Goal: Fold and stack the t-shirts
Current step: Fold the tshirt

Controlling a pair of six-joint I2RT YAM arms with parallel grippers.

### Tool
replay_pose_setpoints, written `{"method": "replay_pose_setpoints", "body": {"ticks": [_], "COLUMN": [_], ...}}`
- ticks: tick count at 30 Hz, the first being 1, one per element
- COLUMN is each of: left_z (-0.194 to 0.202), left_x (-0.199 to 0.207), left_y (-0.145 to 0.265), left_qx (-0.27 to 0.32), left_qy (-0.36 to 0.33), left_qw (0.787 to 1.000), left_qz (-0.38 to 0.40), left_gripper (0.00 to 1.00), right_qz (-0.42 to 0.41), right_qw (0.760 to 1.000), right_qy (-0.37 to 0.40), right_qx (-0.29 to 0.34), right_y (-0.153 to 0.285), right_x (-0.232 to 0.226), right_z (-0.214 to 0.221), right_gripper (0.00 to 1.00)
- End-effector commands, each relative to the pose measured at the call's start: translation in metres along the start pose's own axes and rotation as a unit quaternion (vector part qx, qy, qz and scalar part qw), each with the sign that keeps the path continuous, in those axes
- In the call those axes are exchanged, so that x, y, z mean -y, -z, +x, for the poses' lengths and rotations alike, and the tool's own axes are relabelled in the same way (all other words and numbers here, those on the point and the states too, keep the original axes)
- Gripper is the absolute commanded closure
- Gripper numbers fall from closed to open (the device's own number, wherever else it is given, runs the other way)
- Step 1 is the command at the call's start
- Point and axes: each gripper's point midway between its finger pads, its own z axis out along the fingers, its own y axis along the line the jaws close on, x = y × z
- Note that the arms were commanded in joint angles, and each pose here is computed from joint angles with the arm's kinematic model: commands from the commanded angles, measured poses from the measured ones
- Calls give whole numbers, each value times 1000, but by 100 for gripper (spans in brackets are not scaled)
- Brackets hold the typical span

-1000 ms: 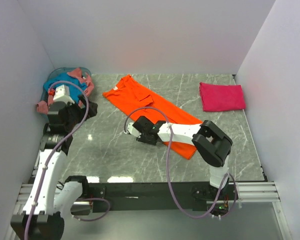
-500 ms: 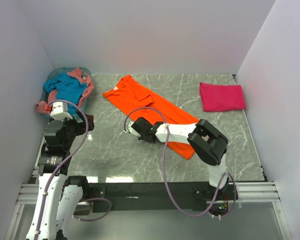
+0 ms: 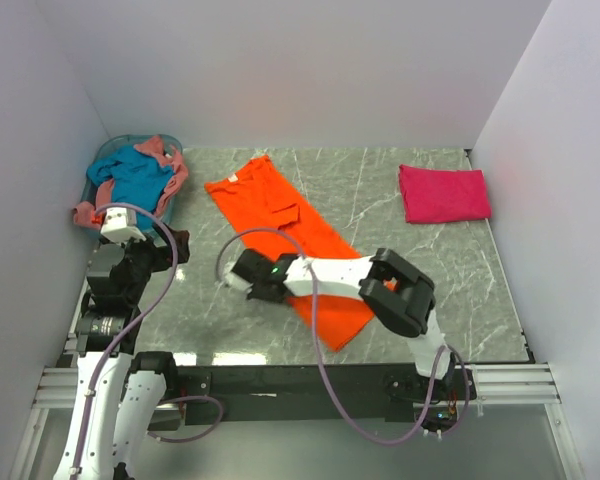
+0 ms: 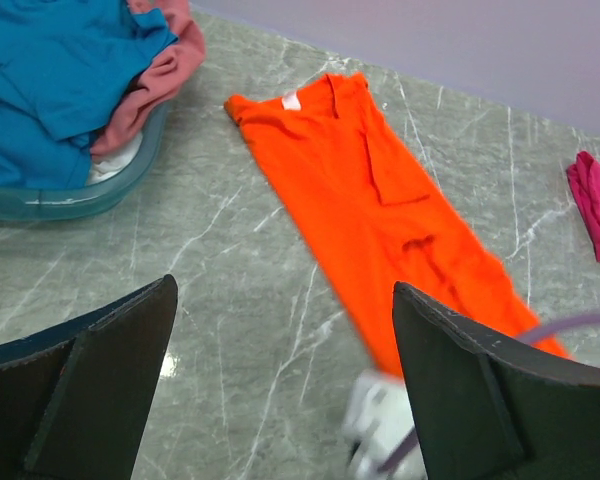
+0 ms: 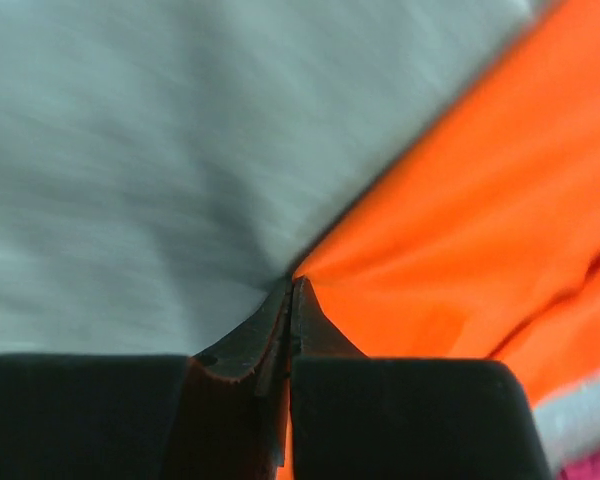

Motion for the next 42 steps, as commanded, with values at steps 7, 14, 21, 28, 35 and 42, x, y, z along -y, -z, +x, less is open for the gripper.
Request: {"method": "replay_pose_setpoints", "body": {"ticks": [7, 14, 21, 28, 35, 42], "left_z": [10, 54, 120, 100, 80, 75], "left_x": [20, 41, 29, 29, -6, 7], "left_y": [-11, -42, -105, -113, -90, -70], "left_qx": [-24, -126, -253, -219, -162, -148], "left_qy": [8, 123, 242, 173, 161, 196], "left_qw": [998, 979, 935, 959, 973, 969], "left_qz": [60, 107, 54, 42, -15, 14], "left_gripper": [6, 7, 29, 25, 1, 1], "right_qz": [-105, -148, -198, -211, -219, -251], "right_qw": [992, 974, 903, 812, 760, 737], "right_qy": [43, -44, -305, -502, -580, -604], "right_qx": [58, 163, 230, 211, 196, 170], "right_y": [51, 118, 96, 21, -25, -56], "right_x": [-65, 18, 157, 237, 257, 248], "right_z": [-46, -18, 34, 27, 12, 3], "right_gripper": [59, 40, 41, 41, 43, 46]}}
